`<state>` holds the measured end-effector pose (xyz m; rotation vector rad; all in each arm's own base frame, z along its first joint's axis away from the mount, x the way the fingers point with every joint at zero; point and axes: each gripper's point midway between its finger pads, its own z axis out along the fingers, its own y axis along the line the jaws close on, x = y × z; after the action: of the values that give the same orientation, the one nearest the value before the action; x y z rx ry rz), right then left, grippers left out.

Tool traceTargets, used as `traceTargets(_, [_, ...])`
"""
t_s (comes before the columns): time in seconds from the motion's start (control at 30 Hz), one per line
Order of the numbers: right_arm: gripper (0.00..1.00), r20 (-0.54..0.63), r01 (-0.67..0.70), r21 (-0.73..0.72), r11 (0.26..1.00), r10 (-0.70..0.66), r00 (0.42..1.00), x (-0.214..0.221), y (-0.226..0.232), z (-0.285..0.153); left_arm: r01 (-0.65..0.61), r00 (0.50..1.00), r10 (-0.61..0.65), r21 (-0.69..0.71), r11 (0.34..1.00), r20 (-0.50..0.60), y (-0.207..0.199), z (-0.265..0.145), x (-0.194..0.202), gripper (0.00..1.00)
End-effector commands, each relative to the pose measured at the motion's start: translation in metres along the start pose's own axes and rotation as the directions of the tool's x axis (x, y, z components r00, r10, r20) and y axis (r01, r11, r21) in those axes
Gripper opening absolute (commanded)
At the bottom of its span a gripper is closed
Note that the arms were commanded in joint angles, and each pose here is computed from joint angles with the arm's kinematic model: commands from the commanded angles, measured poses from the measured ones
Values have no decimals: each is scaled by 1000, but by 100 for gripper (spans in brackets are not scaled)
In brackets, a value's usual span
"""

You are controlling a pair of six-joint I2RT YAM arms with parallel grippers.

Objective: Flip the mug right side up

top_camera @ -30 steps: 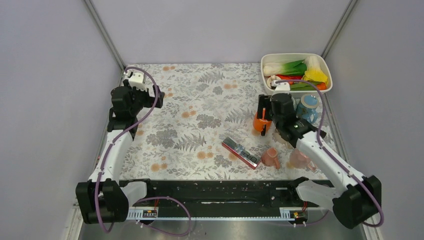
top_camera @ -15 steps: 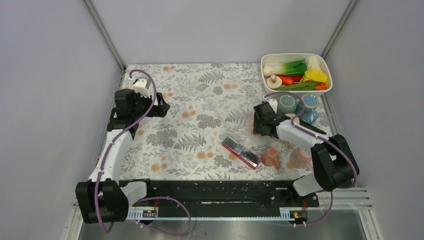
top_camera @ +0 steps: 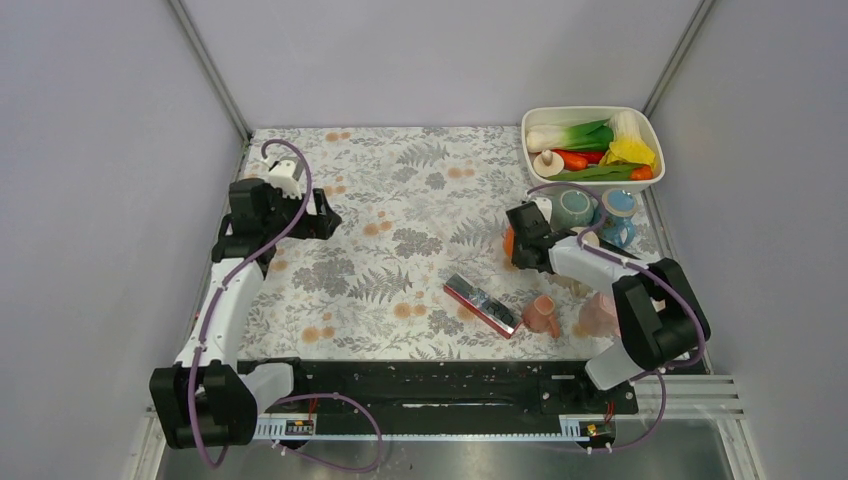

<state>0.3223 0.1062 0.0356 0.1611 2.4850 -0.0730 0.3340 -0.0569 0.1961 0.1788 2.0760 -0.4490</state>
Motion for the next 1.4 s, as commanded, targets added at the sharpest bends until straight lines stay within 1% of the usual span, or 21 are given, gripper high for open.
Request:
traceTargets(0.0, [0, 130, -29, -207, 978, 57, 990, -49, 33, -38, -63, 998, 64, 80, 995, -16, -22, -19, -20, 91])
traceTargets(0.13, [0, 192, -10, -378, 926, 89, 977, -75, 51, -95, -115, 972, 152, 204, 972, -179, -51, -26, -12, 90])
traceTargets(0.2, [0, 220, -8, -440, 898, 116, 969, -86, 57, -119, -133, 952, 201, 280, 951, -231, -69, -29, -13, 89])
traceTargets(0.3, [0, 245, 2, -537, 844, 154, 957, -102, 70, -150, -91, 944, 195, 359, 929, -266, -89, -35, -23, 88])
traceTargets(0.4, [0, 246, 26, -706, 708, 210, 946, -121, 100, -192, -74, 939, 204, 417, 906, -276, -108, -48, -47, 88])
traceTargets(0.43, [0, 246, 33, -753, 658, 235, 940, -129, 108, -208, -79, 945, 207, 440, 895, -252, -116, -54, -64, 89])
traceTargets(0.53, [0, 240, 34, -843, 536, 319, 917, -159, 123, -254, -42, 958, 181, 517, 855, -221, -143, -65, -96, 88])
traceTargets(0.57, [0, 221, 14, -860, 510, 348, 911, -167, 126, -265, -36, 966, 169, 550, 834, -193, -155, -69, -110, 88])
traceTargets(0.63, [0, 182, -19, -890, 455, 393, 902, -182, 130, -287, 30, 983, 88, 610, 792, -163, -179, -71, -136, 88])
traceTargets(0.67, [0, 160, -41, -898, 438, 411, 898, -185, 130, -293, 69, 987, 42, 654, 754, -152, -193, -71, -148, 88])
traceTargets(0.73, [0, 142, -55, -906, 419, 425, 894, -187, 130, -300, 108, 991, -22, 713, 693, -129, -216, -65, -162, 88])
traceTargets(0.77, [0, 135, -57, -910, 411, 424, 896, -185, 130, -301, 101, 994, -31, 735, 670, -109, -227, -59, -162, 88])
traceTargets(0.8, [0, 137, -47, -916, 398, 420, 897, -183, 131, -301, 46, 999, -20, 765, 642, -43, -243, -56, -167, 89])
traceTargets(0.87, [0, 141, -35, -923, 383, 421, 896, -178, 132, -300, 41, 999, -24, 802, 596, -34, -264, -46, -163, 90])
traceTargets(0.93, [0, 153, -15, -936, 353, 442, 884, -176, 130, -303, 97, 995, -51, 826, 555, -82, -281, -35, -164, 89])
traceTargets(0.97, [0, 152, -17, -936, 351, 448, 881, -173, 129, -302, 160, 987, -81, 832, 531, -139, -289, -31, -165, 88])
traceTargets(1.0, [0, 152, -18, -936, 351, 451, 879, -171, 128, -302, 187, 982, -96, 845, 501, -160, -295, -28, -167, 86])
traceTargets(1.13, [0, 156, -1, -945, 327, 455, 877, -166, 127, -305, 344, 938, -196, 833, 433, -286, -307, -7, -167, 77])
traceTargets(1.2, [0, 149, -12, -944, 329, 459, 876, -165, 126, -302, 366, 930, -193, 842, 397, -313, -314, -7, -164, 72])
traceTargets(1.27, [0, 153, -7, -944, 329, 457, 876, -164, 127, -300, 347, 938, -170, 852, 392, -303, -319, -8, -160, 72])
traceTargets(1.37, [0, 146, -11, -945, 327, 453, 880, -165, 131, -294, 376, 926, -153, 833, 405, -344, -322, -1, -150, 69])
